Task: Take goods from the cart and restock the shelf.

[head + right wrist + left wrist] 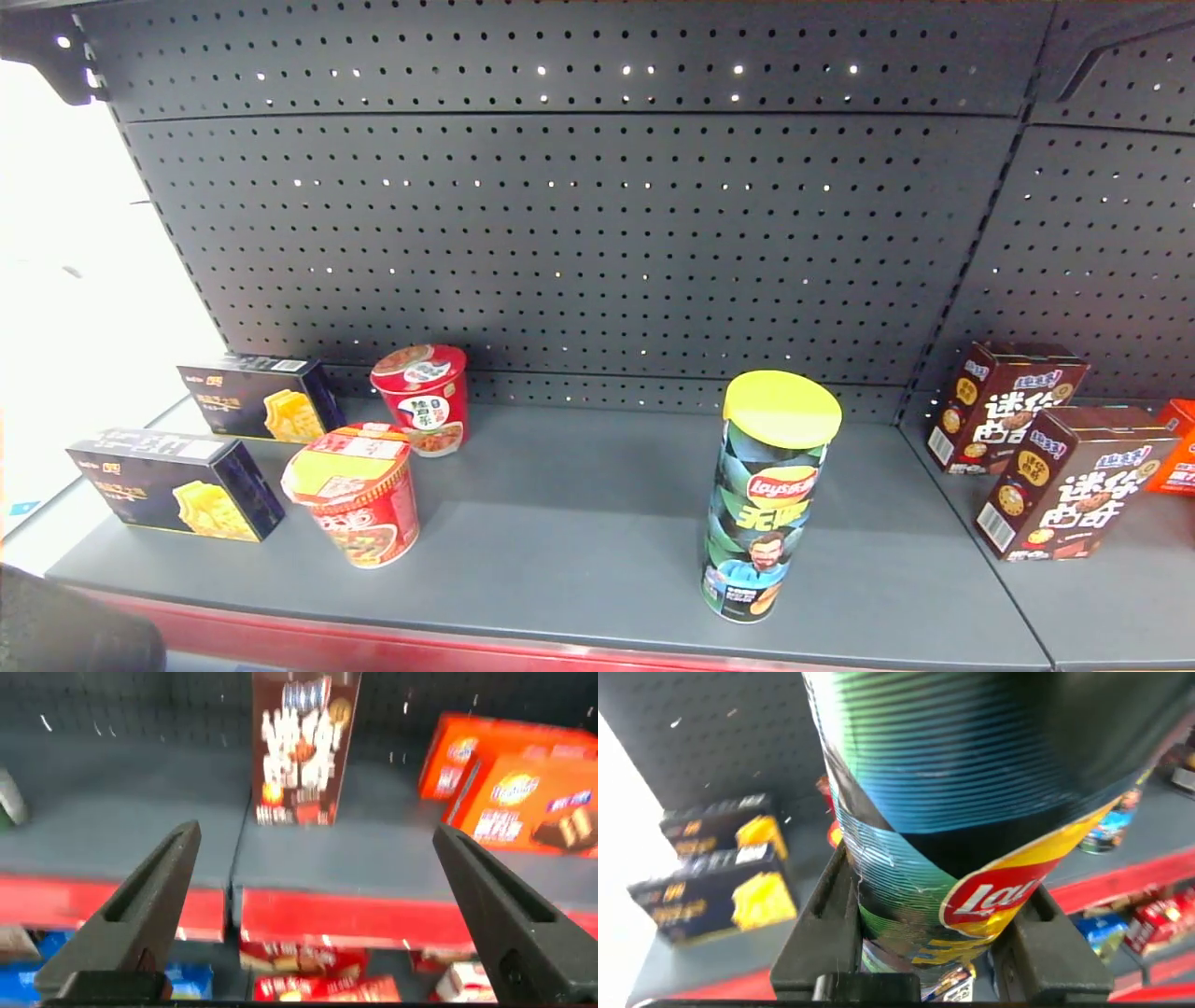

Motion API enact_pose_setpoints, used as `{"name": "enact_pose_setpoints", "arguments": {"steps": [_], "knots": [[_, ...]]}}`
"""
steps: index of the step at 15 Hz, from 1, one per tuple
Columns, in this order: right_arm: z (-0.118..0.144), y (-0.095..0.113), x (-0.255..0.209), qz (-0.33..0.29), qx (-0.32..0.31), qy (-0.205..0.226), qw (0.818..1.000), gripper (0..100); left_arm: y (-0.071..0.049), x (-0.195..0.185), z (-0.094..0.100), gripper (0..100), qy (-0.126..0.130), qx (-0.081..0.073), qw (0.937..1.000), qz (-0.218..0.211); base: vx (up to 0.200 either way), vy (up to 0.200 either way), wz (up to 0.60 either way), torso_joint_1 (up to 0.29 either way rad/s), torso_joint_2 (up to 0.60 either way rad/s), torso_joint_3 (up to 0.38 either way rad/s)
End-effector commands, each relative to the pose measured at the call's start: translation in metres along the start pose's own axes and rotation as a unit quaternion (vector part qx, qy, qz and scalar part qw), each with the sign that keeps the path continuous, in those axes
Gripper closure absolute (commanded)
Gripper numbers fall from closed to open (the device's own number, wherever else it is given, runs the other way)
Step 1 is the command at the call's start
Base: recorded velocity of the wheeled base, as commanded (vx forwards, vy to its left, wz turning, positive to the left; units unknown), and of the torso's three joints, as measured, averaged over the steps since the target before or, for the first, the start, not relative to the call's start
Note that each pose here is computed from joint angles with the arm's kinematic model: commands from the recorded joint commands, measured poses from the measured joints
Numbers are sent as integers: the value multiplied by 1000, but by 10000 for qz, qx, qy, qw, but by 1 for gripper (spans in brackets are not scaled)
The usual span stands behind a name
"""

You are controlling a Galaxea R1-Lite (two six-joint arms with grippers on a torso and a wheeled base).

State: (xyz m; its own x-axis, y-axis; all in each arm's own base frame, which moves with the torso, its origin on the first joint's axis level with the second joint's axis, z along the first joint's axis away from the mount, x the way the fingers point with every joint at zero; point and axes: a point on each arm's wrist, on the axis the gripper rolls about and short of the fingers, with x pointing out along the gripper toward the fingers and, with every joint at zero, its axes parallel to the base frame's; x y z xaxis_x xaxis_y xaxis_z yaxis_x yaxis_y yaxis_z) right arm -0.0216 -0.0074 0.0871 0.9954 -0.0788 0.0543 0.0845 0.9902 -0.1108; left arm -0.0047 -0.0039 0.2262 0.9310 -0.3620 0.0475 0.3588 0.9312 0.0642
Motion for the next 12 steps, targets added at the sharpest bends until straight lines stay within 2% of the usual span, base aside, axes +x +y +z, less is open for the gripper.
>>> {"name": "enact_pose_setpoints", "arguments": {"steps": [1, 3, 4, 6, 8, 11, 12], "knots": [[-4, 1, 1, 42, 14, 72, 10000, 0, 4, 20, 12, 100, 214, 4, 9994, -254, 0, 0, 0, 0, 0, 0], [-4, 2, 1, 211, -9, 59, 9998, 0, 6, 33, 25, 100, 186, -9, 9982, -574, 0, 0, 0, 0, 0, 0], [-4, 2, 1, 408, 0, 36, 9992, 0, 8, 49, 34, 100, 245, -40, 9956, -900, 0, 0, 0, 0, 0, 0], [-4, 2, 1, 401, 16, 37, 9992, 0, 11, 64, 37, 100, 312, -64, 9936, -1087, 0, 0, 0, 0, 0, 0], [-4, 2, 1, 377, -45, 30, 9993, 0, 11, 99, 40, 100, 280, -89, 9866, -1602, 0, 0, 0, 0, 0, 0], [-4, 3, 1, 462, -68, 26, 9989, 0, 3, 126, 38, 100, 532, -184, 9773, -2044, 0, 0, 0, 0, 0, 0], [-4, 3, 1, 583, -75, 10, 9983, 0, 1, 147, 35, 100, 631, -214, 9739, -2168, 0, 0, 0, 0, 0, 0]]}}
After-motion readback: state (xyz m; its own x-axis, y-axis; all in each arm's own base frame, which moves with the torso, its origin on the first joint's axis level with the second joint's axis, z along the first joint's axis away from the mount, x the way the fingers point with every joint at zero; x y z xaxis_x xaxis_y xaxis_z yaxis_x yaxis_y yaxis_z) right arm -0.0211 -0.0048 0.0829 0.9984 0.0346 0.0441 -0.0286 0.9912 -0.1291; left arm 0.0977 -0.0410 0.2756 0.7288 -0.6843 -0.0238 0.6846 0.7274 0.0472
